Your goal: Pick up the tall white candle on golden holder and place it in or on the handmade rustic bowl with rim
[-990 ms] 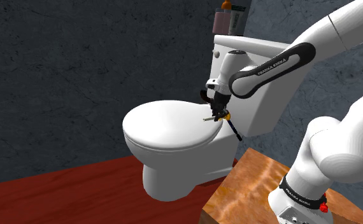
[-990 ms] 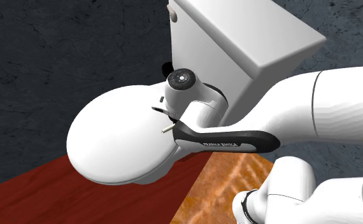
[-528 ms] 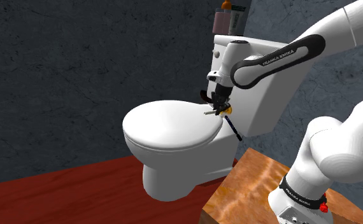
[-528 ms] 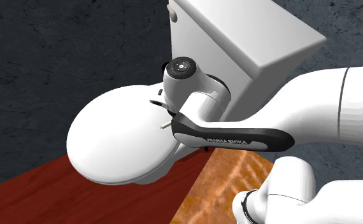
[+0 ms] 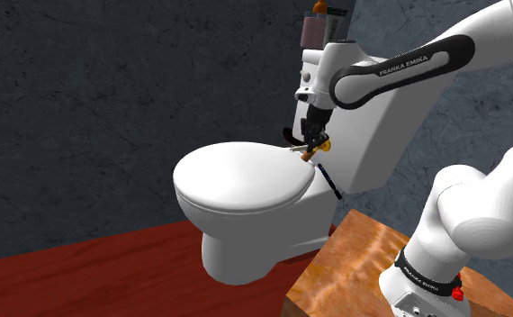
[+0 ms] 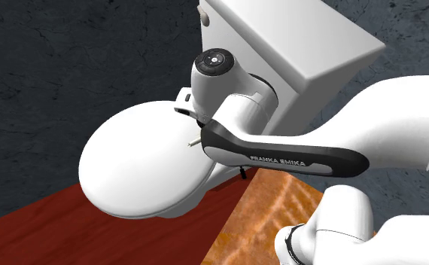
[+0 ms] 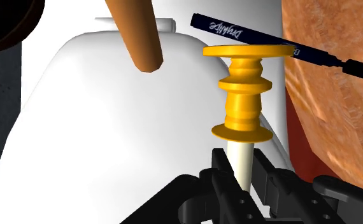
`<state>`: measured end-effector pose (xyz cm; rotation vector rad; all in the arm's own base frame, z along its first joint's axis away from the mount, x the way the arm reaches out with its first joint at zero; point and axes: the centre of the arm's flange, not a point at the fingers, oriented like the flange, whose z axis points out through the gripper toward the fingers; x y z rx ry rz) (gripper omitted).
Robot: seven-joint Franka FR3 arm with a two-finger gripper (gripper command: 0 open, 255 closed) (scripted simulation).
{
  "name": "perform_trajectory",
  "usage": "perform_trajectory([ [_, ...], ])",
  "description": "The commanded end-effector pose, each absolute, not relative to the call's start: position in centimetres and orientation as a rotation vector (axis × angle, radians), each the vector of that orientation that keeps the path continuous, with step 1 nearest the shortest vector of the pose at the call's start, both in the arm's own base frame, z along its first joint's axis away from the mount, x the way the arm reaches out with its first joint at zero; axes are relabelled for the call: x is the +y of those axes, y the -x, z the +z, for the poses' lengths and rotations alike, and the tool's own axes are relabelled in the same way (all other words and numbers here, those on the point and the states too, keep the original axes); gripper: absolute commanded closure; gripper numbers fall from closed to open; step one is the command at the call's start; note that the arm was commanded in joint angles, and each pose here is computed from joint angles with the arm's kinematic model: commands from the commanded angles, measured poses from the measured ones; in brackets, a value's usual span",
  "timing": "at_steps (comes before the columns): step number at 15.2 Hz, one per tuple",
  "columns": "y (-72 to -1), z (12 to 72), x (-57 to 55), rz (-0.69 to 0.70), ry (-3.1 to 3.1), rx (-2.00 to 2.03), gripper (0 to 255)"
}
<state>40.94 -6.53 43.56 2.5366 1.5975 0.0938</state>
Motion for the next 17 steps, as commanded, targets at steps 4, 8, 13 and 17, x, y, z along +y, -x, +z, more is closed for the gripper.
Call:
perform_trajectory([
  [4,-41.7,45.3,-7.6,0.093,-2.537,1.598,255],
  [8,-44.8,45.4,-11.8,0.093,-2.537,1.598,255],
  [13,-48.6,45.5,-17.2,0.093,-2.537,1.598,255],
  [17,-51.7,45.6,-21.5,0.093,-2.537,1.598,255],
])
